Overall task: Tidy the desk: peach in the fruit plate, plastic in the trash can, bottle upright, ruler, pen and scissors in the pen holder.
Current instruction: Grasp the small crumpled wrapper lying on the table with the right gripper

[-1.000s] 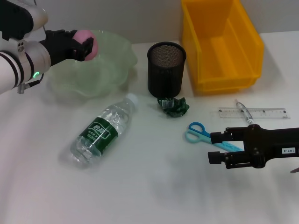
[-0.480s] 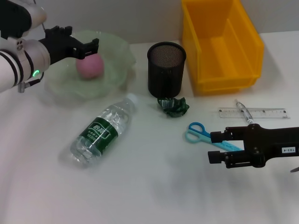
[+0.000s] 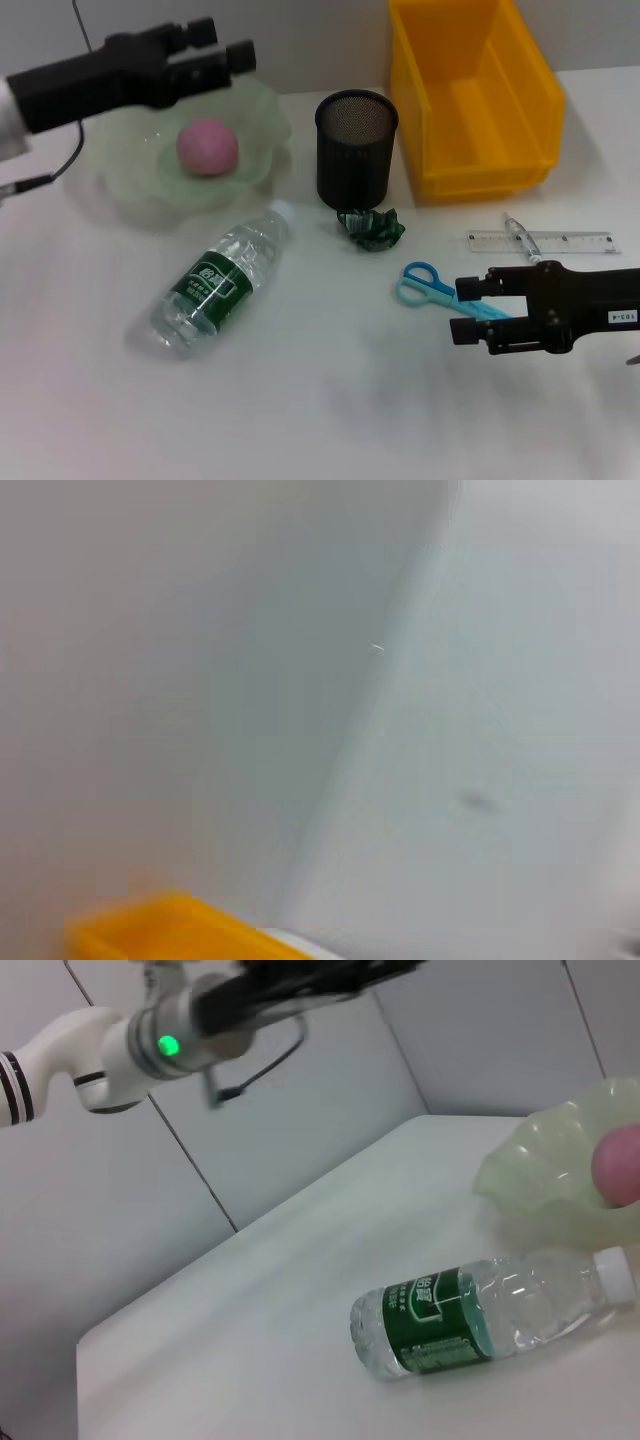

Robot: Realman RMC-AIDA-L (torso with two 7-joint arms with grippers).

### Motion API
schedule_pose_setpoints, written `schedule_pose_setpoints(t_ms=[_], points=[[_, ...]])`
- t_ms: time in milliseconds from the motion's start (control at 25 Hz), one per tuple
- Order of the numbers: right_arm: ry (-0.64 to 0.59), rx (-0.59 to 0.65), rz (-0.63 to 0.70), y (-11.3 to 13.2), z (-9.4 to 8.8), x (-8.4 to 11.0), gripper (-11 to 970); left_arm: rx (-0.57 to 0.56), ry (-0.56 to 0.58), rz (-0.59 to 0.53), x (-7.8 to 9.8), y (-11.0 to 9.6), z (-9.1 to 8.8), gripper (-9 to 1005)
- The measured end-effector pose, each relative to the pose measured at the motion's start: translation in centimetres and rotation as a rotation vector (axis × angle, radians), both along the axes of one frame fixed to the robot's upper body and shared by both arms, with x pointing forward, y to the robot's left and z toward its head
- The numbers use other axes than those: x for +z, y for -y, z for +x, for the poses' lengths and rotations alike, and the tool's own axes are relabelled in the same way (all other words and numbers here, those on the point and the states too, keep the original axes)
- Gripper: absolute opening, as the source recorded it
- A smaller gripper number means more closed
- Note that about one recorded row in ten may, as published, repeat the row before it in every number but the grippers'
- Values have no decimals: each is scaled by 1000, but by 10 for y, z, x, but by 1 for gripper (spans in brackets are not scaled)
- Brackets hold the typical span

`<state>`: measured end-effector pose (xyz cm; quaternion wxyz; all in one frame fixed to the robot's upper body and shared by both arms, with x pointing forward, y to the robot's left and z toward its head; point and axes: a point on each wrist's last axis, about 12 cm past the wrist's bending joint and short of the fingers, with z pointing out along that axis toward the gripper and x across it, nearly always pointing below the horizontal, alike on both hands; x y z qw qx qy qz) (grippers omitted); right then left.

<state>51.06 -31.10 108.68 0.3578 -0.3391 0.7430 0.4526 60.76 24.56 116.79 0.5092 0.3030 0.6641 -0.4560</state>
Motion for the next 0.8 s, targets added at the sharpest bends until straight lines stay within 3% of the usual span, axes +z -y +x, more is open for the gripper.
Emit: schedule_pose_setpoints(t_ms=[120,360,440,560,800], points=[[0,1,-1,0,1,1,740,-189,-32,33,-10,-6,-29,835],[1,11,-6,-1,4,4,740,-277,-36,131,-34,-6,-50,835],[-7,17,-15,-1,6,5,740,-345,-29,226,-56,3,-64,835],[-15,23,-24,-1,8,6,740,-376,-13,275,-67,9,-70,835],[-26,22,-7,-1,9,10,741,-371,-4,278,-72,8,-75,835]])
